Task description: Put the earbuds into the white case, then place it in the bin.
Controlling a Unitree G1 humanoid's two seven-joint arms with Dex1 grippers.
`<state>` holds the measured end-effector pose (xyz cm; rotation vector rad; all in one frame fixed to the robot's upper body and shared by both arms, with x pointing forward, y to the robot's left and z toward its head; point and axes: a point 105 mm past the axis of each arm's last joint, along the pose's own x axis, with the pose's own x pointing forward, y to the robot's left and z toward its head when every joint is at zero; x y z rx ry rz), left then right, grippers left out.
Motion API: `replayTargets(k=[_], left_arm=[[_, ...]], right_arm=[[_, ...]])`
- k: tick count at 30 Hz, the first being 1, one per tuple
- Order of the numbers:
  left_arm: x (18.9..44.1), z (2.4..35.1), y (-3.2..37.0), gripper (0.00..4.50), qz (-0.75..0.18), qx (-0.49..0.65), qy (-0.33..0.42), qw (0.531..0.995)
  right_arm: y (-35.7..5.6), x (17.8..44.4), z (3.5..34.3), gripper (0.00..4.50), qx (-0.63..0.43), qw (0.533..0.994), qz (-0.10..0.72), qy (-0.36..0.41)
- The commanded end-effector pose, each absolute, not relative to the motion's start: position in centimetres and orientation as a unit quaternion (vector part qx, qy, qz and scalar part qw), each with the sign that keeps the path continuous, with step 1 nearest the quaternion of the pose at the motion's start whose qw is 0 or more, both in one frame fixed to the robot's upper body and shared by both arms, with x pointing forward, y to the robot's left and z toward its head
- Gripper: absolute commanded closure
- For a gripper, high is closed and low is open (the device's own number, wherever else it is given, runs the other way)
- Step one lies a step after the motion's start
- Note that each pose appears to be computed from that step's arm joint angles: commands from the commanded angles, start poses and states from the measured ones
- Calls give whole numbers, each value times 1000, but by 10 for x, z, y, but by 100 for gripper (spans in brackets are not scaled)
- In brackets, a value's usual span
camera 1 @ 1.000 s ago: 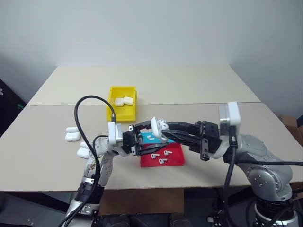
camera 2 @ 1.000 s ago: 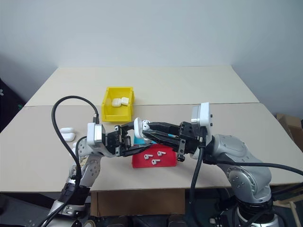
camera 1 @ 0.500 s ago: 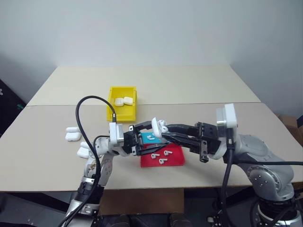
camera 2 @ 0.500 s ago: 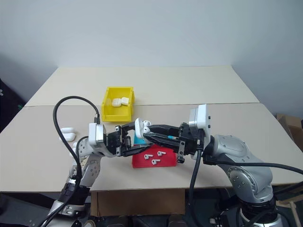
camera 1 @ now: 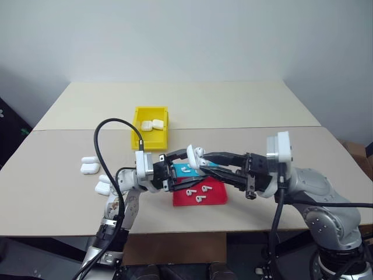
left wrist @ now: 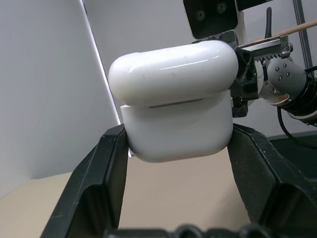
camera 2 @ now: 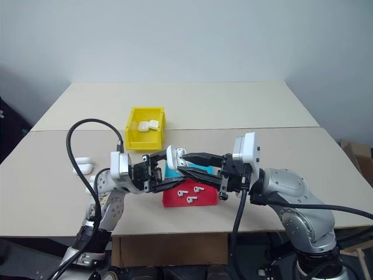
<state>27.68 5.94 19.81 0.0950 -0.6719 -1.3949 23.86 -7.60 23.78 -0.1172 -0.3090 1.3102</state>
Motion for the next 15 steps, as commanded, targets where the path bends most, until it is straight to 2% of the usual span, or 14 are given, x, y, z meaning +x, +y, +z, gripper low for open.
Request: replayTargets(k=[1, 7, 13, 15], left_arm=[[275, 209, 60, 176, -623, 51, -331, 707], [286, 201, 61, 176, -614, 68, -309, 723], [301, 198, 47, 176, -609, 75, -295, 732], [306, 200, 44, 176, -604, 80, -295, 736]], right_arm=[[-77, 235, 241, 284, -69, 774, 609, -157], [-98, 237, 258, 284, -82, 777, 600, -171], [-108, 249, 299, 284, -133, 788, 575, -177], [-104, 249, 307, 320, -141, 785, 578, -174]])
